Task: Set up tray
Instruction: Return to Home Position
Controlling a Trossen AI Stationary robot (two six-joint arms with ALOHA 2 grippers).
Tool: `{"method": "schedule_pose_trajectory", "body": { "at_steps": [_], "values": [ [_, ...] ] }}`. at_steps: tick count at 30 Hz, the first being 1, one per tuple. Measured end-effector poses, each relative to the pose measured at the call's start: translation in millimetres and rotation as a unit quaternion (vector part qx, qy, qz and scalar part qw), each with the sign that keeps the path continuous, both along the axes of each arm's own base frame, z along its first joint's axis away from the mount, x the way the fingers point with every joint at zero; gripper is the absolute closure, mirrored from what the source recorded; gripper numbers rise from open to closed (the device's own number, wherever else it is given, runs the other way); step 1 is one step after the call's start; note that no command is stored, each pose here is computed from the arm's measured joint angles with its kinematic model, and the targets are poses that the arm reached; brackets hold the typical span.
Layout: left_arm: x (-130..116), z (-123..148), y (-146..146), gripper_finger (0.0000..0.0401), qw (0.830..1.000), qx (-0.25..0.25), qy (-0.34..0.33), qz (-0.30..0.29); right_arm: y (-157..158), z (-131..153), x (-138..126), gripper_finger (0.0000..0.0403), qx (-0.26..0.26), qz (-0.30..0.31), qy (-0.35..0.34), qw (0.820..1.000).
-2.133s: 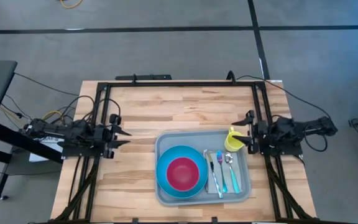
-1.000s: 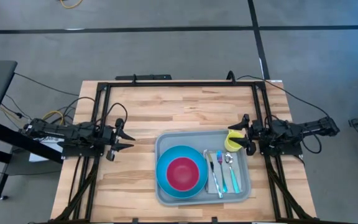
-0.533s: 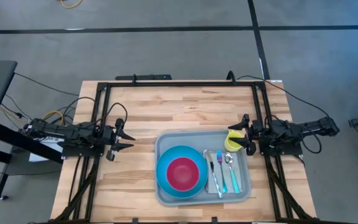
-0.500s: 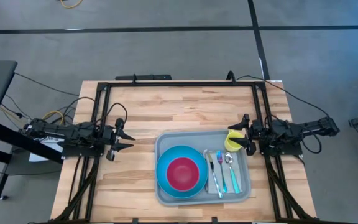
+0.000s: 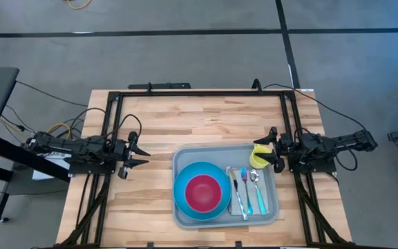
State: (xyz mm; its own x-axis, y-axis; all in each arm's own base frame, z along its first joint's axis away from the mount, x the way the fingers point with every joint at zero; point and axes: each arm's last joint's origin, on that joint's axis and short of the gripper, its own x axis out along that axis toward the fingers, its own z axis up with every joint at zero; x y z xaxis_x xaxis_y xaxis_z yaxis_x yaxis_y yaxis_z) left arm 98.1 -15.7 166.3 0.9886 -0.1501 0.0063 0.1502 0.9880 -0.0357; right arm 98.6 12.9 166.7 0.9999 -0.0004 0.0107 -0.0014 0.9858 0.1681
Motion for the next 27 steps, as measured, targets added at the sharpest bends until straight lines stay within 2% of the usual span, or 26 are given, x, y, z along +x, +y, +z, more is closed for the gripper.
{"method": "schedule_pose_trajectory", "body": {
  "at_steps": [27],
  "values": [
    [0.0,0.0,0.0,0.0294,1.0,-0.005,0.001,0.0,0.0,-0.2,0.0,0.0148,0.0,0.0,0.0,1.0]
  ]
}}
